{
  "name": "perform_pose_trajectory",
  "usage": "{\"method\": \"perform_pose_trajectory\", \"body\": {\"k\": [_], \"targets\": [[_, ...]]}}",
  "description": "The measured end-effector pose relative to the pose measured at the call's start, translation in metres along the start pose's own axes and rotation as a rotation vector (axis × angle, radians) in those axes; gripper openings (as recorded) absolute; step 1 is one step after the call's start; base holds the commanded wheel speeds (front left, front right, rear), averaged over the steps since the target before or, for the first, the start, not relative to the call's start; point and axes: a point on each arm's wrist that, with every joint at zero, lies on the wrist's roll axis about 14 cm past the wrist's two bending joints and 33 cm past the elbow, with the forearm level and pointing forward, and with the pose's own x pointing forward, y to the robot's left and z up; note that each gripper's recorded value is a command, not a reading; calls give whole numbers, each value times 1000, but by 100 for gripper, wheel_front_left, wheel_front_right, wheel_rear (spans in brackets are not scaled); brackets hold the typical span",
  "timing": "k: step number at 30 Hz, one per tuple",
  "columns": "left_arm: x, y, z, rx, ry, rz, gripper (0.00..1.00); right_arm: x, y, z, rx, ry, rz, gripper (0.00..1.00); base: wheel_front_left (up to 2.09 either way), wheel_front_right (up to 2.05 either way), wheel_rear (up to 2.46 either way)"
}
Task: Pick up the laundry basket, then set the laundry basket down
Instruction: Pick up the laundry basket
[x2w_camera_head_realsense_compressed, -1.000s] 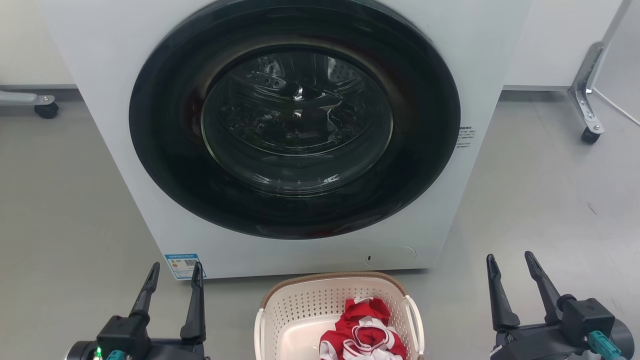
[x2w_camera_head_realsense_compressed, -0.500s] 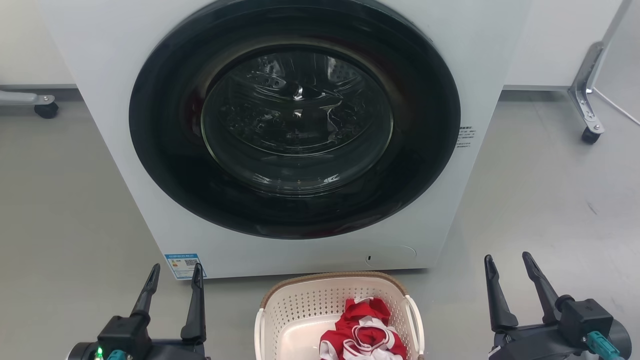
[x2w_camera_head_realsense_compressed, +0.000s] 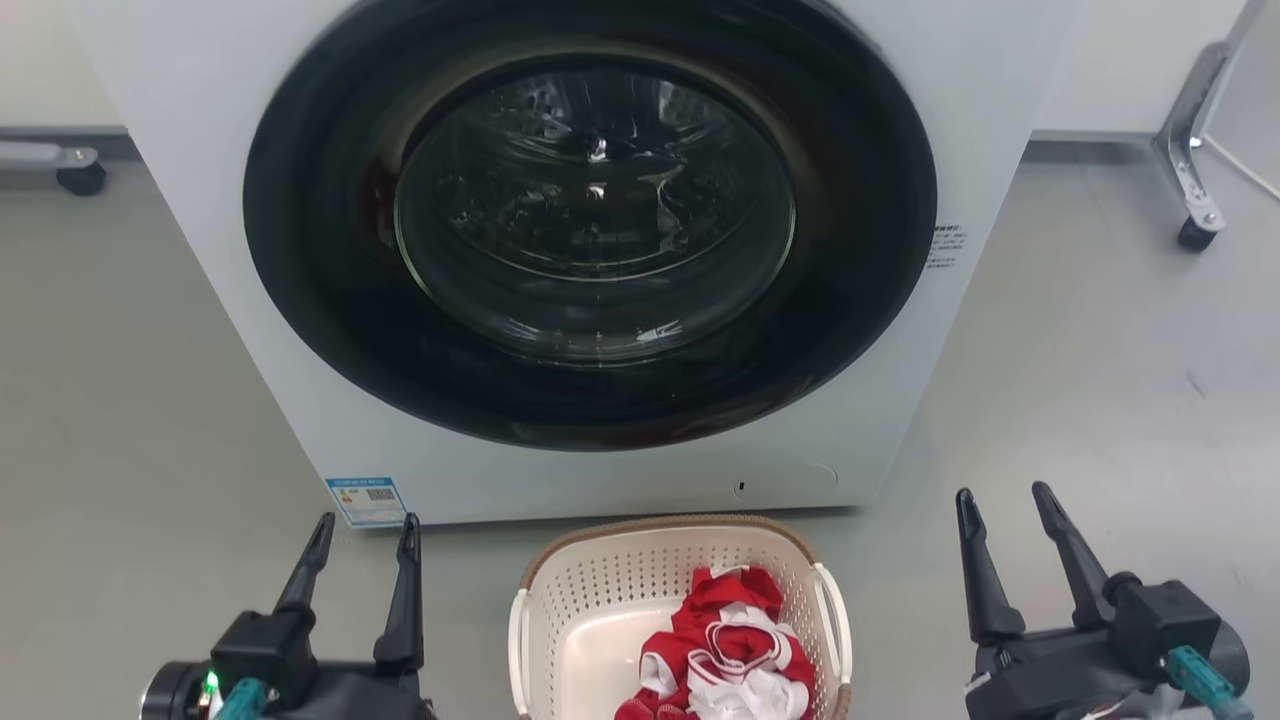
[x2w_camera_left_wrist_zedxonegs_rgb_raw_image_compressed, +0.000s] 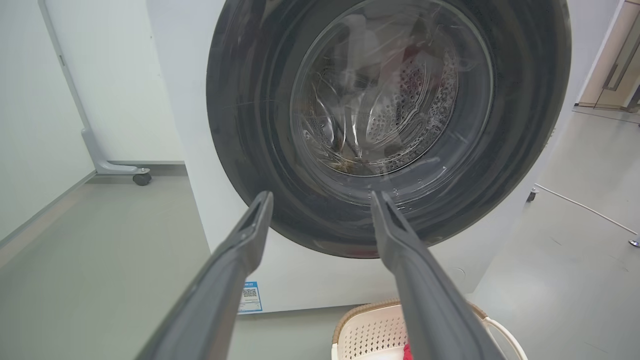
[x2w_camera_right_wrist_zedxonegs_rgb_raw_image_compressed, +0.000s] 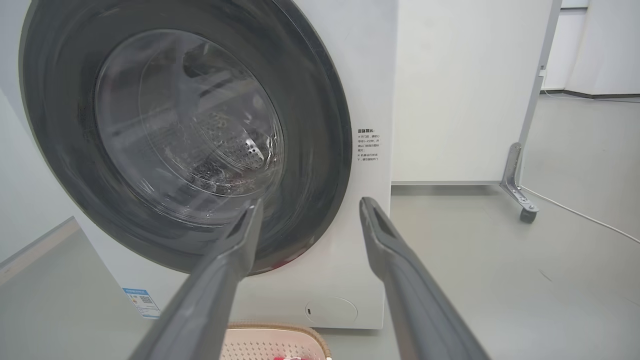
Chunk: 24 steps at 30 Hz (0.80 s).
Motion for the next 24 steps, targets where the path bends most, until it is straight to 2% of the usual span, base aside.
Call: {"method": "perform_pose_trajectory", "body": {"k": [9,24], "targets": [[32,2,-14,-1,54,-7,100,33,-1,-10,2,16,19,100,0,0,0],[88,-1,-84,-59,257,-25,100,80,-12,-82,10,178,31,100,0,0,0]]}}
